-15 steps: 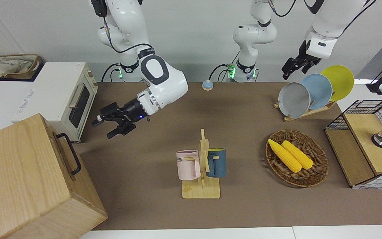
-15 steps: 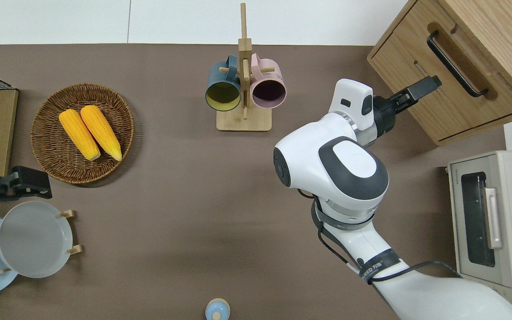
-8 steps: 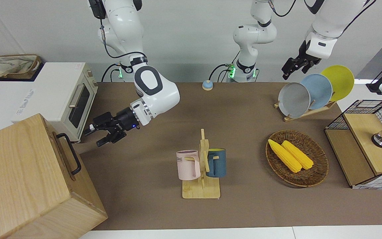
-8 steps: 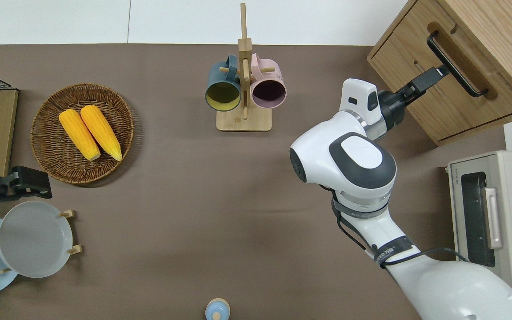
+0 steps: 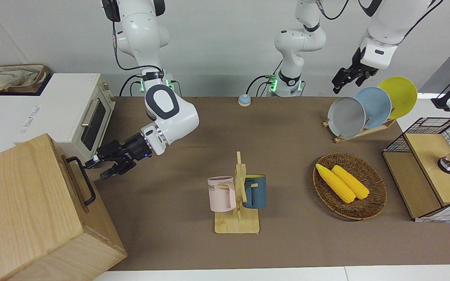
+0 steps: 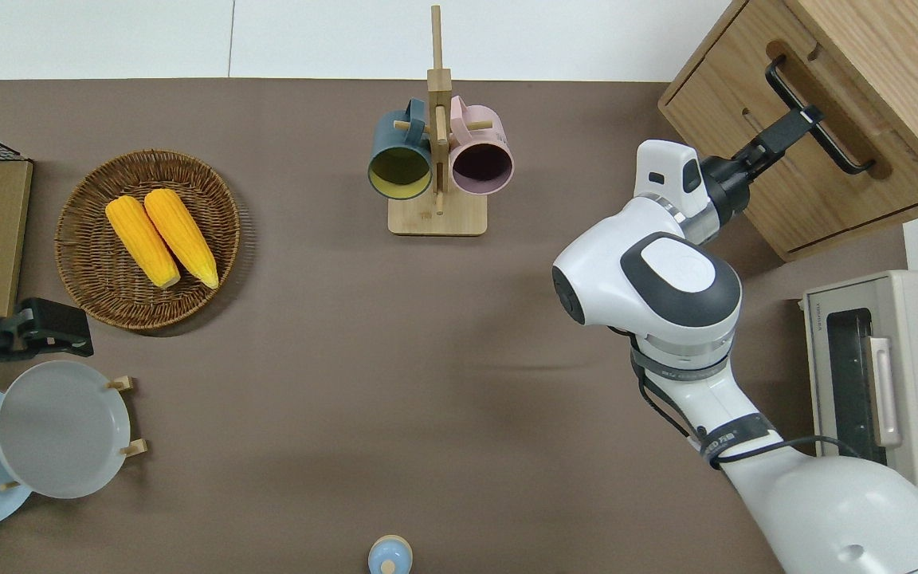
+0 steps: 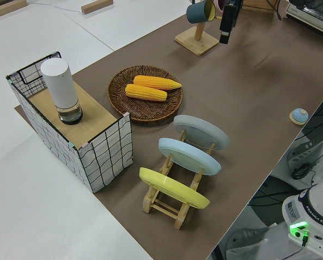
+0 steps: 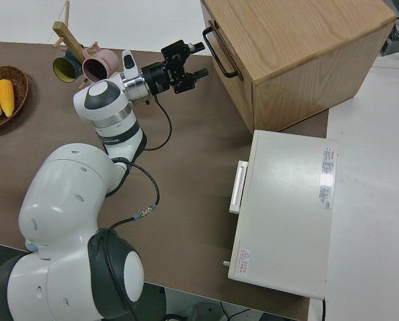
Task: Slide drawer open with right arm
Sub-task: 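Hook the right gripper onto the black drawer handle and close it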
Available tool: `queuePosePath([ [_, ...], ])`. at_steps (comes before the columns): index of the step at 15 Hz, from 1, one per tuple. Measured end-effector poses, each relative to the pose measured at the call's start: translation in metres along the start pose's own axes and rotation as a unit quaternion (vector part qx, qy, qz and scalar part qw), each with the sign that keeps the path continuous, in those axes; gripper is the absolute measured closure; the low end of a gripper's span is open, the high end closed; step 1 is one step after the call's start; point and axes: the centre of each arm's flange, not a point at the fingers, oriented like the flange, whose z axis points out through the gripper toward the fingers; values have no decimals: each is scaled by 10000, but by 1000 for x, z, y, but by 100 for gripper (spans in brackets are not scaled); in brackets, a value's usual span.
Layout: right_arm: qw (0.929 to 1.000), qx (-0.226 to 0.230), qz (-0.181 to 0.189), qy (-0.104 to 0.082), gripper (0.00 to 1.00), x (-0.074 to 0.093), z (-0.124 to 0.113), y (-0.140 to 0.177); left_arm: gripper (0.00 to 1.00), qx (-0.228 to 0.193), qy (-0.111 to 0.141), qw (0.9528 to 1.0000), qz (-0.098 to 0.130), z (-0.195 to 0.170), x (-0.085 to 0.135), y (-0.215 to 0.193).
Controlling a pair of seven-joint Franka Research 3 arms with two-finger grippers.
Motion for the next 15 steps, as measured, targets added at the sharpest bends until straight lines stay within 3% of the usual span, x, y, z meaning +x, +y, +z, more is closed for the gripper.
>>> queuePosePath([
  [9,9996,-140,-176,181,11,-6,24,-2,0,0,0,10000,0,0,0,0],
  [10,9995,-144,-186,192,18,-7,25,-2,0,0,0,10000,0,0,0,0],
  [13,9994,-194,-215,194,51,-8,29,-2,0,0,0,10000,0,0,0,0],
  [15,9994,-200,-217,187,57,-9,31,-2,0,0,0,10000,0,0,0,0],
])
